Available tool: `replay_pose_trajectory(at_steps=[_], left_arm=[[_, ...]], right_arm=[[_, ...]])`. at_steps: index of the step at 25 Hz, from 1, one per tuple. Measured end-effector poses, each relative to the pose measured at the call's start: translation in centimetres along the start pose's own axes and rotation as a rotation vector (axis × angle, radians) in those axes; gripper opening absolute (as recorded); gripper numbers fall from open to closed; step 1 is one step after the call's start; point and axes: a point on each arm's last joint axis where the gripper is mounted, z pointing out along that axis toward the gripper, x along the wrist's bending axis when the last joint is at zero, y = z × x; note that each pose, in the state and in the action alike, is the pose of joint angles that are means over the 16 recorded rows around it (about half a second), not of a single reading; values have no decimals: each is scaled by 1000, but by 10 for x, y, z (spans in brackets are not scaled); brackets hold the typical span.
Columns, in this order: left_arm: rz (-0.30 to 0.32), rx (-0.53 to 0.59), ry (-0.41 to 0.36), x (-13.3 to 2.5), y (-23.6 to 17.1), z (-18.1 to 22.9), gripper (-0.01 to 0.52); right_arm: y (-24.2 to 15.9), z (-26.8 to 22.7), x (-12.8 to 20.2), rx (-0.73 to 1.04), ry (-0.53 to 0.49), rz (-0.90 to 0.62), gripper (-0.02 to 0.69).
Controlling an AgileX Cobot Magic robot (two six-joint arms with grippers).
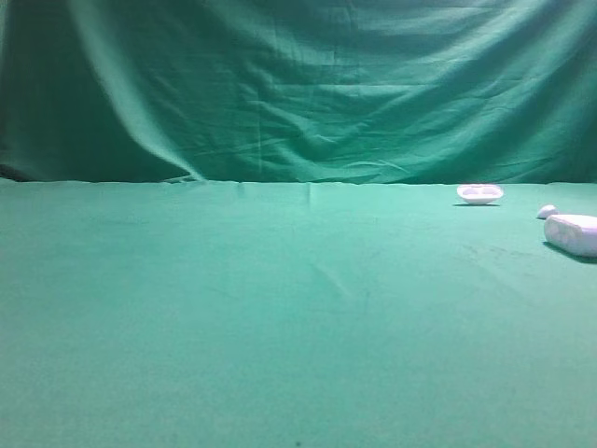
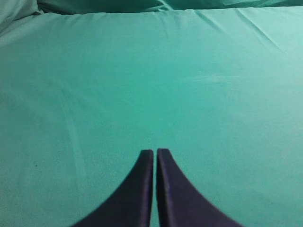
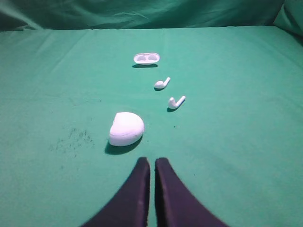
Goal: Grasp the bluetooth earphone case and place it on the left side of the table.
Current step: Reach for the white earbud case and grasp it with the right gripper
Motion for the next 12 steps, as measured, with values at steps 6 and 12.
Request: replay_pose_trajectory(at_steps=[6, 12], left_arm=[[0, 0, 0, 0, 0, 0, 0], [0, 0, 0, 0, 0, 0, 0]], right_arm=[[0, 0, 0, 0, 0, 0, 0], [0, 0, 0, 0, 0, 0, 0]])
